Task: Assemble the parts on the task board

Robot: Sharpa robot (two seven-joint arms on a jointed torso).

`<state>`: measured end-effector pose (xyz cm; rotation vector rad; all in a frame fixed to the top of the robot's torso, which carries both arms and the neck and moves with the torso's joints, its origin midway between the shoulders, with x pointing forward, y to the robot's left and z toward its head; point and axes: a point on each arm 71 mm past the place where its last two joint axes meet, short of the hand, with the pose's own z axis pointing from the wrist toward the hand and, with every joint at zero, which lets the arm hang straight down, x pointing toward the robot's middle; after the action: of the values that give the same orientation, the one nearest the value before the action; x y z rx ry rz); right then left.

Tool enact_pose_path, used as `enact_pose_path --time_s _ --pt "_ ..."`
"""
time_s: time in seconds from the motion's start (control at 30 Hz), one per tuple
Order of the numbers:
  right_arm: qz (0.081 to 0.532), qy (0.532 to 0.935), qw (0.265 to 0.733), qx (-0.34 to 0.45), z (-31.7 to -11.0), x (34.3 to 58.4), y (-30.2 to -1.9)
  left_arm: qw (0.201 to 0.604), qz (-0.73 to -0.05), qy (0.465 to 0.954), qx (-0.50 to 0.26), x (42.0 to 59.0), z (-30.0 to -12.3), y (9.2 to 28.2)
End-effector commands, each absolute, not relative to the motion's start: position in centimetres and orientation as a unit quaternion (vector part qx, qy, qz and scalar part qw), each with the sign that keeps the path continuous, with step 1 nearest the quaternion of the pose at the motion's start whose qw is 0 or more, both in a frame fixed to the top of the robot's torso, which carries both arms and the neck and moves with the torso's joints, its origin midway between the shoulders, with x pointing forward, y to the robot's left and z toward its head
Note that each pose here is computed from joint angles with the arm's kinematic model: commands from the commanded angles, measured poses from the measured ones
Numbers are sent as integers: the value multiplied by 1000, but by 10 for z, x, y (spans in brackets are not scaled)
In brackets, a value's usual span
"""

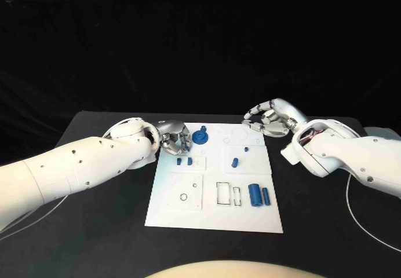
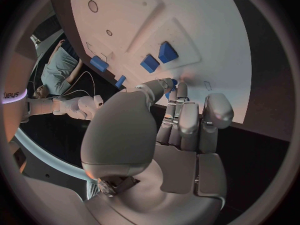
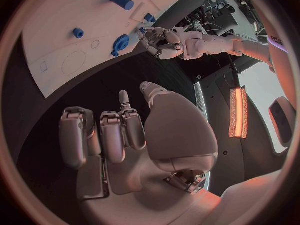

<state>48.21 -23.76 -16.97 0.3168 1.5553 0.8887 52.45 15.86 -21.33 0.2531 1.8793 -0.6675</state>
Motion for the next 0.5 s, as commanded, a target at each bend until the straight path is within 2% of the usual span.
enact_pose_path --time_s 0.03,0.5 --pt "388 675 614 133 -170 482 -237 529 -283 793 108 523 -214 156" --pt "387 675 614 134 -170 482 -237 519 -273 803 109 523 -217 158"
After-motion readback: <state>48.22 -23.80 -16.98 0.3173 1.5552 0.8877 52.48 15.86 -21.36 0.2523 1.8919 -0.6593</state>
